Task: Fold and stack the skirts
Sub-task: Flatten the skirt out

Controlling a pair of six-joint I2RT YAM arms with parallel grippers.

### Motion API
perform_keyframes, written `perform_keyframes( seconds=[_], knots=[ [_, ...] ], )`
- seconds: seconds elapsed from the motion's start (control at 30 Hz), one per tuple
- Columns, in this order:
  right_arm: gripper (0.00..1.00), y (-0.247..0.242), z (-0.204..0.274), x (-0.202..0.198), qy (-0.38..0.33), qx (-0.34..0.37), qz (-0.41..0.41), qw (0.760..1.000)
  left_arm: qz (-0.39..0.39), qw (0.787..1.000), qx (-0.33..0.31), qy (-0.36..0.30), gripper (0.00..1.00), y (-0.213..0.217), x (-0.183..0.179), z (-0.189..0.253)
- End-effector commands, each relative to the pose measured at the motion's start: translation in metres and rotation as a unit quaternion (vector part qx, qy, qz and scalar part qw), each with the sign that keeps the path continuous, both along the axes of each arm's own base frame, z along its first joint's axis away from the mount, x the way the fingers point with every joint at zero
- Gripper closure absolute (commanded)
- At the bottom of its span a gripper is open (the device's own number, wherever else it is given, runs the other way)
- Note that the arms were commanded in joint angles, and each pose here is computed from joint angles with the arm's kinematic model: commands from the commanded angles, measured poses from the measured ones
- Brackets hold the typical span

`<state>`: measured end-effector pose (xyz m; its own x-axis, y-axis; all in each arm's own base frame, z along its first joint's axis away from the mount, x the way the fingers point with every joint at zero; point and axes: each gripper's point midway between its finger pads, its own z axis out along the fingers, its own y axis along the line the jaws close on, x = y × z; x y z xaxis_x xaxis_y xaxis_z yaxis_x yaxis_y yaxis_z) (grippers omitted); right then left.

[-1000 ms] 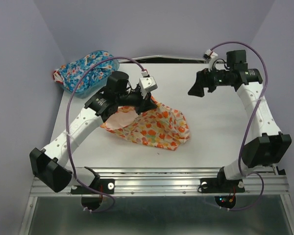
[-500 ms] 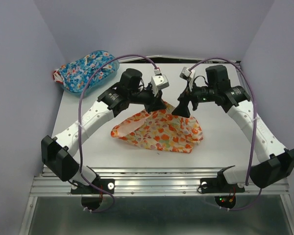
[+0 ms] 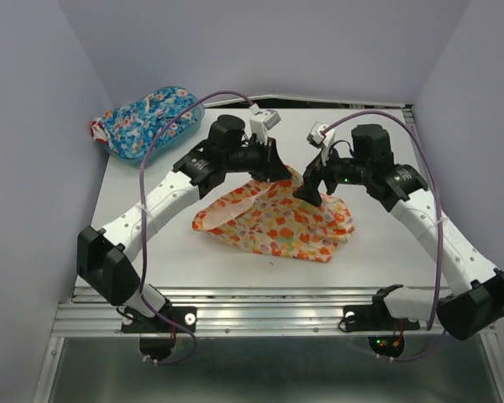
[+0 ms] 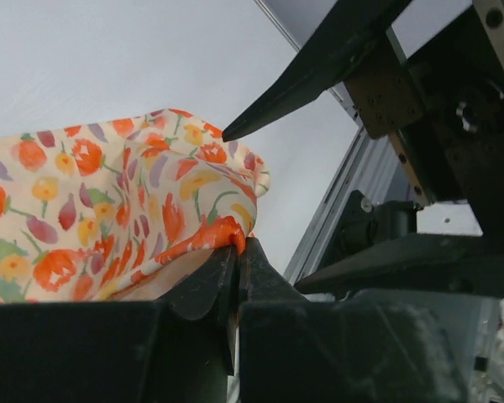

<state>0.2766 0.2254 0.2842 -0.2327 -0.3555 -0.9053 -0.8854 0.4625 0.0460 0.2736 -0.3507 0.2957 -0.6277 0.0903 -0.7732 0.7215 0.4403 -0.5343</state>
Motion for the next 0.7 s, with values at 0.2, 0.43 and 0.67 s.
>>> perform_keyframes(
  seconds=[0.2, 0.43, 0.67],
  knots=[
    [0.08, 0.032, 0.015, 0.017, -0.098, -0.007, 0.004, 0.995, 0.056, 0.988, -0.086, 0.118, 1.0, -0.011, 0.002, 0.021],
    [0.34, 0.041, 0.004, 0.015, -0.126, -0.036, 0.023, 0.991, 0.003, 0.978, -0.134, 0.162, 1.0, -0.017, -0.013, 0.032],
    [0.99, 0.036, 0.014, 0.015, -0.145, -0.041, 0.007, 0.989, -0.011, 0.98, -0.166, 0.113, 0.72, 0.001, -0.004, 0.057]
  ],
)
